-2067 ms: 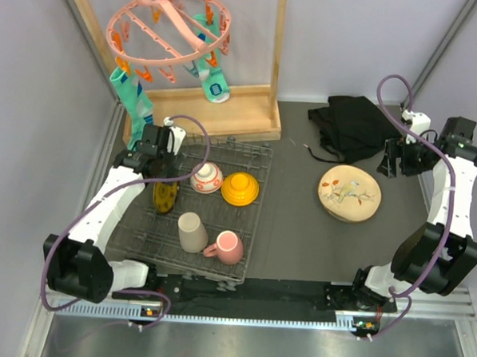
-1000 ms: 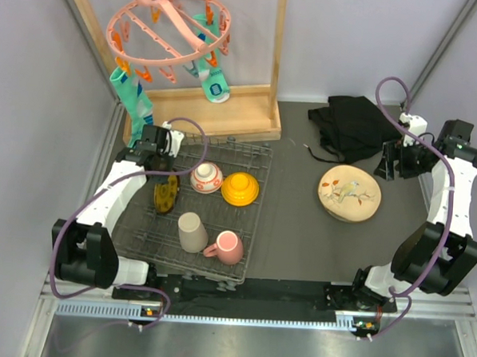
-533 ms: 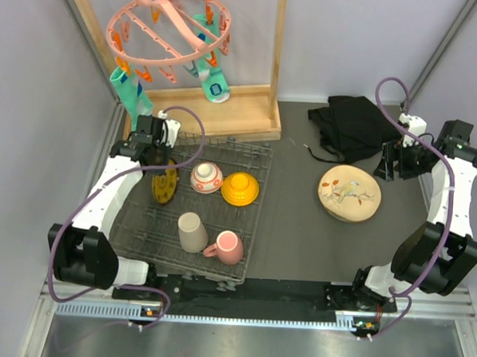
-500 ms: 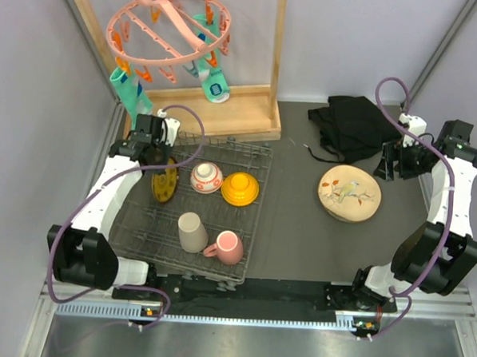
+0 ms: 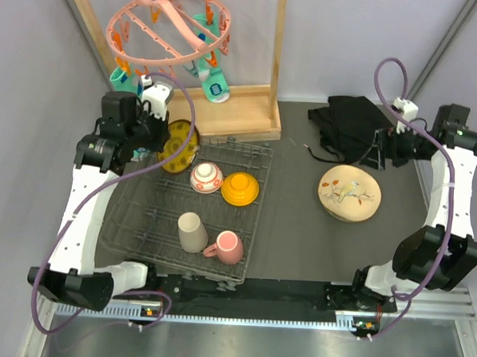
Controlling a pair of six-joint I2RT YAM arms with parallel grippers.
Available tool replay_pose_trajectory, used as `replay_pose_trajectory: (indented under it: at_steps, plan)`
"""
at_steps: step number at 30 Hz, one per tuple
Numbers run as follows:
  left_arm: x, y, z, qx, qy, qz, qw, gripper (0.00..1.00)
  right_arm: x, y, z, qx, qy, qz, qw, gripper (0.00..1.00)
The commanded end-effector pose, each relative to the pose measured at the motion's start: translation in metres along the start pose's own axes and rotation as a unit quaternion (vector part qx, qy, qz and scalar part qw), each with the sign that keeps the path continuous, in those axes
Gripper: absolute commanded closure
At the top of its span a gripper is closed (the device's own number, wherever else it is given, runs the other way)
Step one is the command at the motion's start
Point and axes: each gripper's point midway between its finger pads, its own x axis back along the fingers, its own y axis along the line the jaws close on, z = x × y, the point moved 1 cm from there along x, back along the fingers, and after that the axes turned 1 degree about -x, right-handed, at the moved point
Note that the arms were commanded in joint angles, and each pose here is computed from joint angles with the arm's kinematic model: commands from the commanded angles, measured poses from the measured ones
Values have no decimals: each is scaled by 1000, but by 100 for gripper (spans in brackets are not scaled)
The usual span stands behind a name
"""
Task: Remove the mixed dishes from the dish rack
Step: Pick up the plate from the dish rack.
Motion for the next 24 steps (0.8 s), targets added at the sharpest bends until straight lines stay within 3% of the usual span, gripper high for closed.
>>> replay_pose_trajectory:
  at_steps: [1,5,11,24]
  plan:
    - [35,-61,-52,-11,-110,181,977,100,5,96,-51,80,-46,-142,986,14]
    - [36,-87,-63,3,-131,260,957,100,1,149,-72,166,-77,-165,969,10]
    - [34,-113,-65,-32,-167,310,935,100,6,204,-115,207,-142,-219,943,7]
    - [21,-170,-72,-60,-180,357,915,100,-30,268,-130,231,-114,-300,918,6]
